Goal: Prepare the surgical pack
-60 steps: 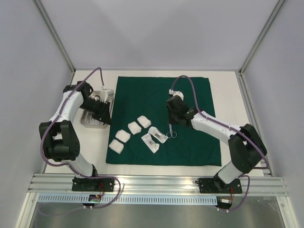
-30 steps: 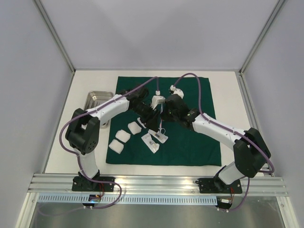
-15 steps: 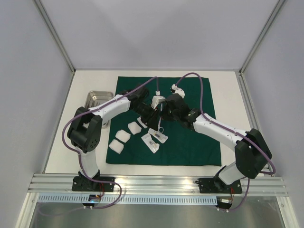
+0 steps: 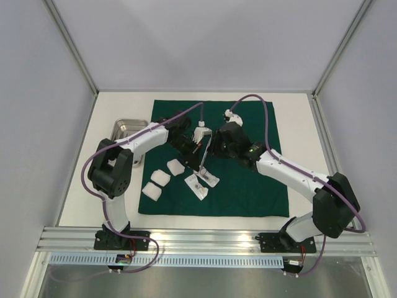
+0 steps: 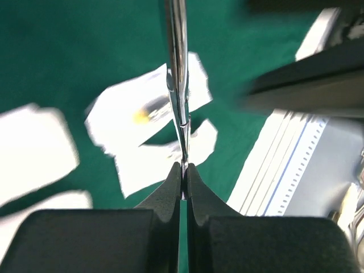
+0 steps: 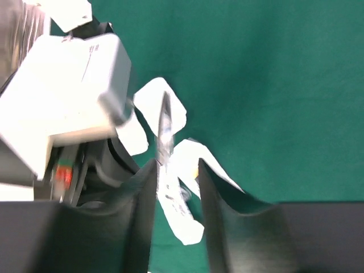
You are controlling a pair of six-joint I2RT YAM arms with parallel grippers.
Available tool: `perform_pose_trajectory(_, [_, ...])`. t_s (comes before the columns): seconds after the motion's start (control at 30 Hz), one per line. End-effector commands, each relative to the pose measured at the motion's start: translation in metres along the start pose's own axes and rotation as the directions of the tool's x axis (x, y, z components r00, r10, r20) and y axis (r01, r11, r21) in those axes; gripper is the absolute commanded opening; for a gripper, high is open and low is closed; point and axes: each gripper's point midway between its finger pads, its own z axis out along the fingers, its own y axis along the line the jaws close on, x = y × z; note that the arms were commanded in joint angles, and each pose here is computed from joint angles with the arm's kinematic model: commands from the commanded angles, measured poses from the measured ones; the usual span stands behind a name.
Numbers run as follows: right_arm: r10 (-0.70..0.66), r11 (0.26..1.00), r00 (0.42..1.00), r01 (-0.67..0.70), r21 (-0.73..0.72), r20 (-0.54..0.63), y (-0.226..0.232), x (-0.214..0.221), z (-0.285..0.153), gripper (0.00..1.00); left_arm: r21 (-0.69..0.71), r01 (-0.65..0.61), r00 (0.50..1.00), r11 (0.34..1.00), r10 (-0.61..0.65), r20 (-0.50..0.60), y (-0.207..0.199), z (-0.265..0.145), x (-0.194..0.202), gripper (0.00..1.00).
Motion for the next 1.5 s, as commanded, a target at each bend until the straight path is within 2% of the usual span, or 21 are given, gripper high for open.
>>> perform_pose_trajectory(0.0, [-0.054,0.997,0.993,0.059,-0.046,0.103,0.014,-0.036,-0.025,0.38,-0.086,0.041,0.999,0.995,-0.041,-0.002,0.023,-0.031,0.010,0.00])
perform_pose_trajectory(0.07, [-0.073,0.995,0.990,0.079,-0.055,0.118,0.016,-0.041,-0.034,0.47,-0.104,0.070,0.998,0.992,-0.070,0.004,0.031,-0.044,0.017,0.00])
perform_pose_trajectory(0.17, [-0.094,0.993,0.986,0.103,-0.058,0.140,0.015,-0.049,-0.043,0.51,-0.137,0.087,0.996,0.987,-0.082,0.045,0.040,-0.072,0.022,0.00])
perform_pose_trajectory(0.4, [-0.124,0.990,0.983,0.132,-0.048,0.134,0.007,-0.054,-0.045,0.52,-0.218,0.137,0.985,0.966,-0.111,0.130,0.055,-0.143,0.047,0.00])
perform_pose_trajectory(0.53, [-0.149,0.987,0.986,0.153,-0.043,0.079,0.003,-0.046,-0.035,0.53,-0.284,0.253,0.960,0.925,-0.204,0.191,0.087,-0.186,0.077,0.00])
perform_pose_trajectory(0.67, [-0.157,0.986,0.987,0.159,-0.049,0.048,0.005,-0.040,-0.025,0.53,-0.314,0.341,0.937,0.886,-0.291,0.194,0.115,-0.208,0.106,0.00])
perform_pose_trajectory(0.83, [-0.162,0.986,0.987,0.162,-0.039,0.008,0.002,-0.032,-0.013,0.52,-0.330,0.362,0.932,0.872,-0.330,0.150,0.134,-0.210,0.127,0.00])
perform_pose_trajectory(1.07, [-0.169,0.985,0.985,0.169,-0.025,-0.021,-0.004,-0.023,-0.006,0.52,-0.381,0.408,0.913,0.830,-0.377,0.158,0.167,-0.231,0.136,0.00])
perform_pose_trajectory(1.3, [-0.167,0.986,0.985,0.166,-0.033,-0.038,-0.002,-0.021,-0.001,0.52,-0.366,0.390,0.921,0.845,-0.356,0.159,0.180,-0.235,0.126,0.00])
perform_pose_trajectory(1.47, [-0.168,0.986,0.984,0.166,-0.026,-0.057,-0.006,-0.014,0.005,0.52,-0.331,0.423,0.906,0.844,-0.406,0.123,0.192,-0.222,0.136,0.00])
